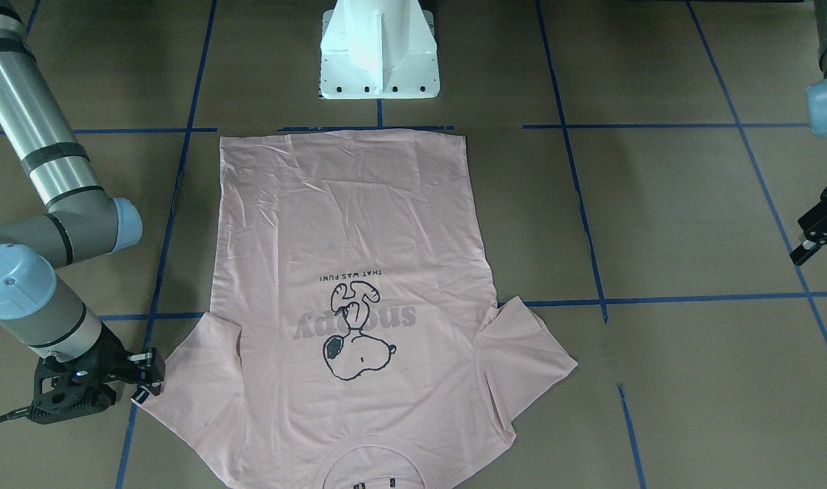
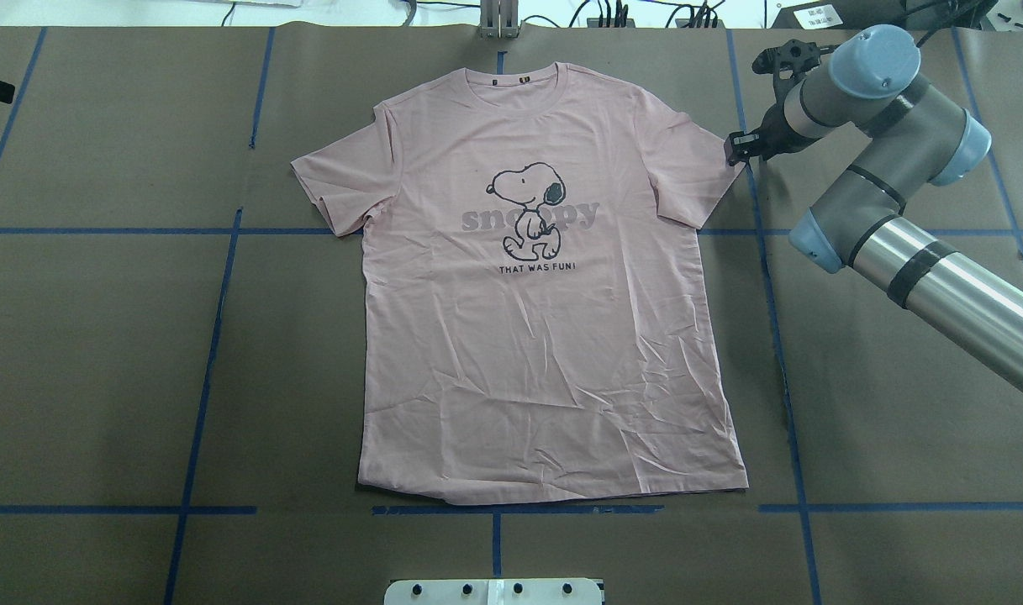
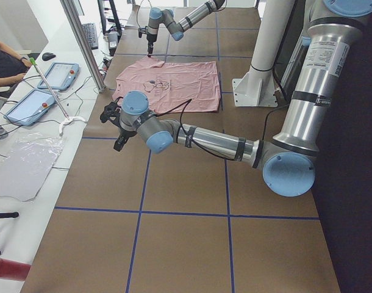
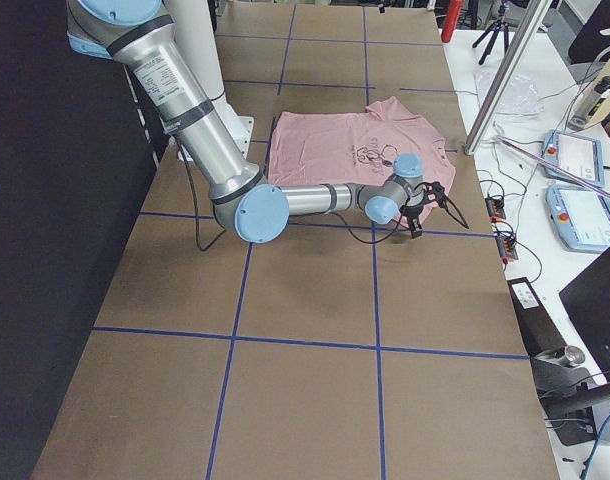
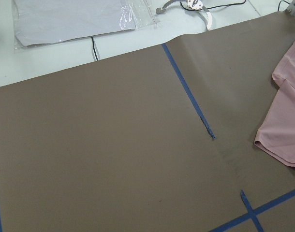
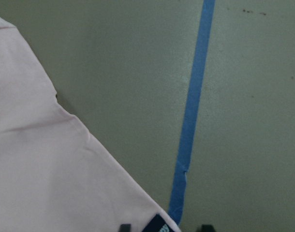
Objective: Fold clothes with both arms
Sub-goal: 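Move the right gripper toward the sleeve nearest it on the pink shirt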
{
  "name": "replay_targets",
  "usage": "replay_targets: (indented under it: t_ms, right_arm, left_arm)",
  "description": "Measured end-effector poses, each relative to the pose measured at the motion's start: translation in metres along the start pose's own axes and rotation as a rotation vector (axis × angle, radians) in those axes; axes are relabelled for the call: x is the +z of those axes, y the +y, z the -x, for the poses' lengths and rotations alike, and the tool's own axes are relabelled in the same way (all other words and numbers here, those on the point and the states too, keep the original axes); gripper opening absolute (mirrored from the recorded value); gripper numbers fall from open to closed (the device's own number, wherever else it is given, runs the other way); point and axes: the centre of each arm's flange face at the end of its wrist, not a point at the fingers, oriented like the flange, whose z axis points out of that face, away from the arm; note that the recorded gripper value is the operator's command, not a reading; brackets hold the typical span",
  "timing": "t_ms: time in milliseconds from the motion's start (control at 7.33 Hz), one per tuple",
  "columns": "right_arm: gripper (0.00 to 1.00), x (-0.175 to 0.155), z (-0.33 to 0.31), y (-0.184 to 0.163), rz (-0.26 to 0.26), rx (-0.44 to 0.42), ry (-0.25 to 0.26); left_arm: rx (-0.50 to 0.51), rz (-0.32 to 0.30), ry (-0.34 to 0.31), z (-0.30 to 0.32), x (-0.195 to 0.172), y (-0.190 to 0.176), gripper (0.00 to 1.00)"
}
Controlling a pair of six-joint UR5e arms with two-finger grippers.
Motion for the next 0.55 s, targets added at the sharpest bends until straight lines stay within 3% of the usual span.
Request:
replay_targets:
  t_ms: [136, 545]
  right_arm:
    - [0.02, 0.0, 0.001, -0.001, -0.001, -0.002, -0.001]
    - [0.0, -0.008, 0.013, -0.011, -0.019, -0.011, -0.016]
  left_arm:
    - [0.0, 0.0, 0.0, 0.0, 0.0, 0.0, 1.0]
    - [-0.002, 0.0, 0.0, 0.0, 0.0, 0.0, 1.0]
